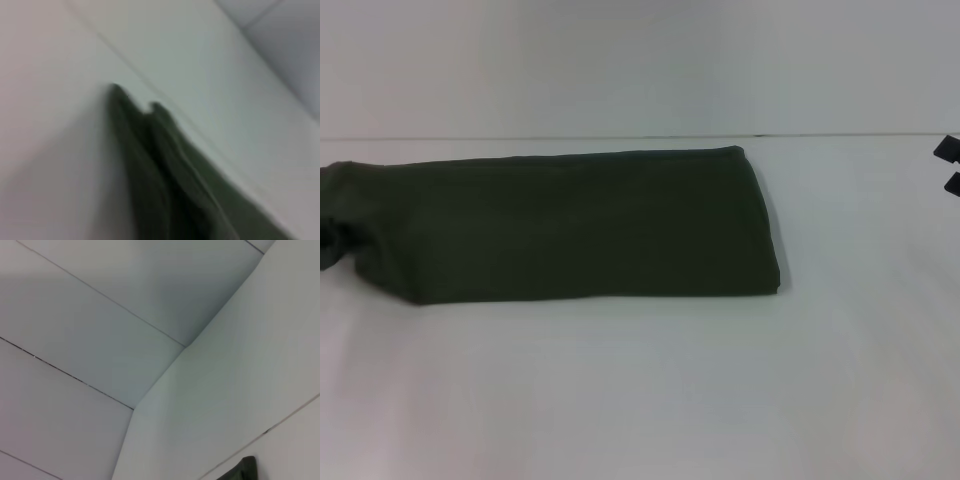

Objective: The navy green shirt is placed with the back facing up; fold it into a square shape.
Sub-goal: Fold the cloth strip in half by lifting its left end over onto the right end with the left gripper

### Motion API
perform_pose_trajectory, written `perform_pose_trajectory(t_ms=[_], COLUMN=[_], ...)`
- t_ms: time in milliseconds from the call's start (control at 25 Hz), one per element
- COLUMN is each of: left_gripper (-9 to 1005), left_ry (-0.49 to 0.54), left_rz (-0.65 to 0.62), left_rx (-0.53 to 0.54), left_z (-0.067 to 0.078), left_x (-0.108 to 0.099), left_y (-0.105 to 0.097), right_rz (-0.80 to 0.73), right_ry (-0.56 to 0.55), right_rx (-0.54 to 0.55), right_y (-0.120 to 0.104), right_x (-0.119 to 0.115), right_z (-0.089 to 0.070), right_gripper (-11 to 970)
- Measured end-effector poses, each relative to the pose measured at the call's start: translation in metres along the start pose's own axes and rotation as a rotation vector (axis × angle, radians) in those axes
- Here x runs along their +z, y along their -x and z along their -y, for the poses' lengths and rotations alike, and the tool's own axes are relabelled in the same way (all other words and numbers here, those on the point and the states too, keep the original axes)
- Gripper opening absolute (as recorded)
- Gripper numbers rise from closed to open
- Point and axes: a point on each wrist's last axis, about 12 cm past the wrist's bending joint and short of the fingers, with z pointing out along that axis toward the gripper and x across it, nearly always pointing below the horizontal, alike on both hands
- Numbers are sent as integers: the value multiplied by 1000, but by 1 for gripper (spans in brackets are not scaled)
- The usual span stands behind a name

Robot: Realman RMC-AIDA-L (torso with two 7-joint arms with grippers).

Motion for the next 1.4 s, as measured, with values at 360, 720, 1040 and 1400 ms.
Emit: perform_pose_trajectory(t_ms=[360, 720, 1040, 1400], left_gripper=[124, 123, 147, 250], left_ry=[-318, -460, -445, -516], left_rz=[-104, -254, -374, -231], left_rx=[57, 281, 739, 769], left_z=[100, 201, 240, 228], left_x=[23, 69, 105, 69], left_y=[20, -19, -86, -63], right_rz=[-8, -18, -35, -34], right_ry=[4, 2, -3, -22], right_rx=[-7, -7, -11, -13], right_y=[-1, -5, -7, -6], right_x=[2, 5, 6, 2], right_z=[-1, 0, 0, 4], right_gripper=[851, 852, 852, 851])
